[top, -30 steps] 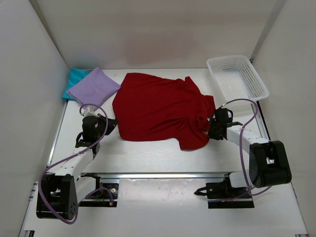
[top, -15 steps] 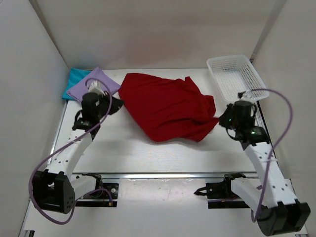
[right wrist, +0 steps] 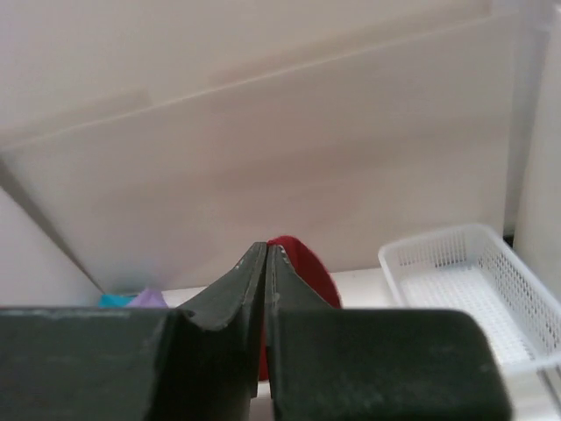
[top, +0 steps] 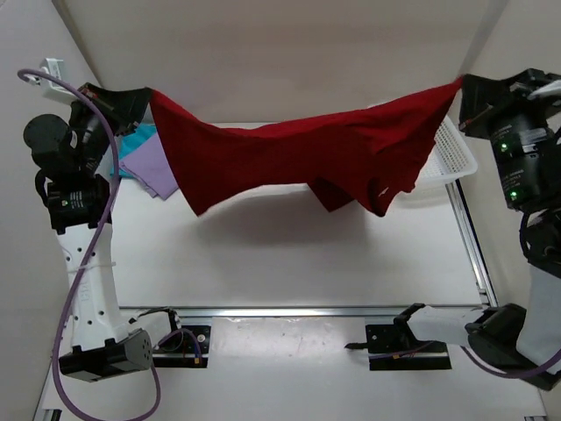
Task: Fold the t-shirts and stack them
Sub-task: Flatten out the tshirt
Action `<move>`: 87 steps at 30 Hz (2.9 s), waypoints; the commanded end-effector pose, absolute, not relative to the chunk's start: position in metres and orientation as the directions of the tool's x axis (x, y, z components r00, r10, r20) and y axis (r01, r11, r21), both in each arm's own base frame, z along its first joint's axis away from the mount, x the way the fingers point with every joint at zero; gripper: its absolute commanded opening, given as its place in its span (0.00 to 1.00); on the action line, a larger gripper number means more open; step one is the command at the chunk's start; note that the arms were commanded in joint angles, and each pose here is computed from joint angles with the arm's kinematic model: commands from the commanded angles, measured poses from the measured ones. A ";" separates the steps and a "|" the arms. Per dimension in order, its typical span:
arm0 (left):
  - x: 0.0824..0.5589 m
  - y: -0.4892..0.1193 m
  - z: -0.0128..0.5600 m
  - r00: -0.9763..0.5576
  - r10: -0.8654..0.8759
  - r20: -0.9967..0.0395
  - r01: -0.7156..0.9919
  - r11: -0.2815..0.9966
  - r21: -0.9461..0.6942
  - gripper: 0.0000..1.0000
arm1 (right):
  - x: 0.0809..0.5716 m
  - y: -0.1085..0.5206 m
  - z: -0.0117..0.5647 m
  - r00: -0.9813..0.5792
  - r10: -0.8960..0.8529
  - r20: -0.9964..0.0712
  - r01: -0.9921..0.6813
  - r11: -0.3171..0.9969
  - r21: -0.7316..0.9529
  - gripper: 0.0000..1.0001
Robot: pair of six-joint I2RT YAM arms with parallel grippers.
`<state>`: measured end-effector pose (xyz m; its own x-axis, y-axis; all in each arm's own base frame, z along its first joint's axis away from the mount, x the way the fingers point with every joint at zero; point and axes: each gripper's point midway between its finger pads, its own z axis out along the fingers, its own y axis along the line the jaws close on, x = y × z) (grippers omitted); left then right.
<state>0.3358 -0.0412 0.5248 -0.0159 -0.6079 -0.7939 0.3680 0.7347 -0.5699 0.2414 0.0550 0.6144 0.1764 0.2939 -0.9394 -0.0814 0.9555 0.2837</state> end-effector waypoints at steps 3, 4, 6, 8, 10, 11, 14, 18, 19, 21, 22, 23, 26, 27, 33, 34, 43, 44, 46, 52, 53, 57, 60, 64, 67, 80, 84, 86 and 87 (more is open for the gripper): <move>0.388 -0.030 0.483 -0.120 -0.643 -0.757 0.239 0.721 -0.651 0.00 | 0.347 0.085 0.558 0.003 0.094 -0.996 -0.081 0.992 0.093 0.00; 0.396 -0.030 0.472 -0.119 -0.631 -0.766 0.214 0.737 -0.641 0.00 | 0.365 0.060 0.546 -0.021 0.125 -0.992 -0.033 0.991 0.126 0.00; 0.425 -0.037 0.426 -0.177 -0.623 -0.762 0.132 0.752 -0.645 0.00 | 0.410 0.064 0.503 -0.116 0.129 -0.985 -0.107 0.984 0.141 0.00; 0.448 -0.040 0.384 -0.240 -0.616 -0.750 0.069 0.760 -0.646 0.00 | 0.444 0.064 0.465 -0.210 0.117 -0.971 -0.126 0.981 0.146 0.00; 0.478 -0.048 0.341 -0.318 -0.628 -0.711 0.034 0.742 -0.670 0.00 | 0.489 0.064 0.419 -0.321 0.114 -0.940 -0.145 0.975 0.168 0.00; 0.487 -0.050 0.332 -0.331 -0.641 -0.693 0.020 0.729 -0.684 0.00 | 0.496 0.057 0.432 -0.287 0.126 -0.950 -0.134 0.976 0.170 0.00; 0.521 -0.055 0.327 -0.330 -0.633 -0.700 0.002 0.741 -0.671 0.00 | 0.537 0.048 0.425 -0.262 0.166 -0.951 -0.145 0.967 0.209 0.00; 0.563 -0.056 0.388 -0.274 -0.663 -0.697 0.081 0.706 -0.704 0.00 | 0.563 0.028 0.476 -0.091 0.295 -0.951 -0.221 0.925 0.309 0.00; 0.568 -0.054 0.420 -0.235 -0.675 -0.699 0.128 0.691 -0.711 0.00 | 0.563 0.031 0.498 -0.031 0.328 -0.944 -0.272 0.906 0.324 0.00; 0.573 -0.049 0.459 -0.167 -0.694 -0.701 0.170 0.680 -0.714 0.00 | 0.549 0.008 0.541 0.084 0.375 -0.923 -0.301 0.893 0.335 0.00; 0.568 -0.042 0.483 -0.129 -0.710 -0.692 0.205 0.664 -0.719 0.00 | 0.534 0.010 0.571 0.150 0.399 -0.905 -0.359 0.874 0.326 0.00; 0.564 -0.031 0.502 -0.088 -0.724 -0.684 0.237 0.652 -0.720 0.00 | 0.516 0.002 0.599 0.227 0.391 -0.892 -0.377 0.880 0.289 0.00; 0.550 -0.011 0.533 -0.038 -0.761 -0.648 0.299 0.610 -0.734 0.00 | 0.477 -0.005 0.640 0.324 0.386 -0.864 -0.399 0.884 0.245 0.00; 0.541 -0.005 0.544 -0.013 -0.761 -0.649 0.303 0.616 -0.728 0.00 | 0.473 -0.007 0.640 0.319 0.382 -0.867 -0.395 0.885 0.245 0.00; 0.500 0.034 0.526 0.058 -0.745 -0.664 0.224 0.658 -0.719 0.00 | 0.445 0.011 0.575 0.100 0.275 -0.956 -0.258 0.935 0.242 0.00; 0.487 0.038 0.512 0.072 -0.731 -0.679 0.203 0.677 -0.707 0.00 | 0.431 0.020 0.550 0.051 0.247 -0.968 -0.236 0.944 0.229 0.00; 0.397 0.014 0.288 -0.114 -0.725 -0.680 -0.071 0.688 -0.722 0.00 | 0.323 0.055 0.217 -0.451 0.265 -0.852 -0.007 0.954 0.301 0.00; 0.383 0.013 0.256 -0.146 -0.741 -0.656 -0.107 0.671 -0.734 0.00 | 0.309 0.061 0.209 -0.456 0.299 -0.838 -0.001 0.942 0.337 0.00; 0.359 0.014 0.212 -0.199 -0.773 -0.602 -0.155 0.632 -0.760 0.00 | 0.275 0.063 0.141 -0.581 0.362 -0.729 0.076 0.916 0.394 0.00; 0.299 0.002 0.116 -0.376 -0.788 -0.487 -0.265 0.595 -0.759 0.00 | 0.209 0.084 0.110 -0.662 0.431 -0.613 0.064 0.847 0.528 0.00; 0.294 -0.001 0.111 -0.390 -0.783 -0.484 -0.258 0.598 -0.759 0.00 | 0.206 0.086 0.122 -0.634 0.444 -0.633 0.052 0.842 0.538 0.00; 0.302 -0.027 0.169 -0.386 -0.750 -0.538 -0.104 0.614 -0.782 0.00 | 0.207 0.089 0.187 -0.529 0.421 -0.737 -0.033 0.858 0.513 0.00; 0.318 -0.048 0.268 -0.344 -0.711 -0.613 0.069 0.632 -0.772 0.00 | 0.219 0.082 0.274 -0.411 0.375 -0.831 -0.081 0.893 0.443 0.00; 0.316 -0.051 0.403 -0.224 -0.726 -0.651 0.291 0.587 -0.755 0.00 | 0.229 0.082 0.424 -0.150 0.338 -0.929 -0.199 0.910 0.363 0.00; 0.308 -0.047 0.468 -0.143 -0.776 -0.615 0.420 0.514 -0.747 0.00 | 0.241 0.082 0.508 -0.007 0.288 -0.958 -0.210 0.936 0.283 0.00; 0.405 -0.019 0.525 -0.050 -0.778 -0.627 0.326 0.580 -0.746 0.00 | 0.425 0.056 0.564 0.017 0.277 -0.961 -0.343 0.904 0.255 0.00; 0.460 -0.034 0.454 -0.138 -0.776 -0.615 0.233 0.578 -0.782 0.00 | 0.487 0.060 0.504 -0.118 0.231 -0.966 -0.316 0.913 0.257 0.00; 0.489 -0.041 0.417 -0.189 -0.784 -0.591 0.196 0.560 -0.805 0.00 | 0.516 0.057 0.485 -0.140 0.230 -0.963 -0.297 0.918 0.263 0.00; 0.503 -0.045 0.411 -0.197 -0.783 -0.591 0.183 0.563 -0.806 0.00 | 0.531 0.056 0.475 -0.147 0.233 -0.961 -0.296 0.917 0.268 0.00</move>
<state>0.4690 -0.0456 0.4464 -0.2000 -0.7830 -0.5890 0.2572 0.5381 -0.8027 0.5273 0.0438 0.4575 -0.1863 0.2304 -0.9551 -0.2122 0.9397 0.2681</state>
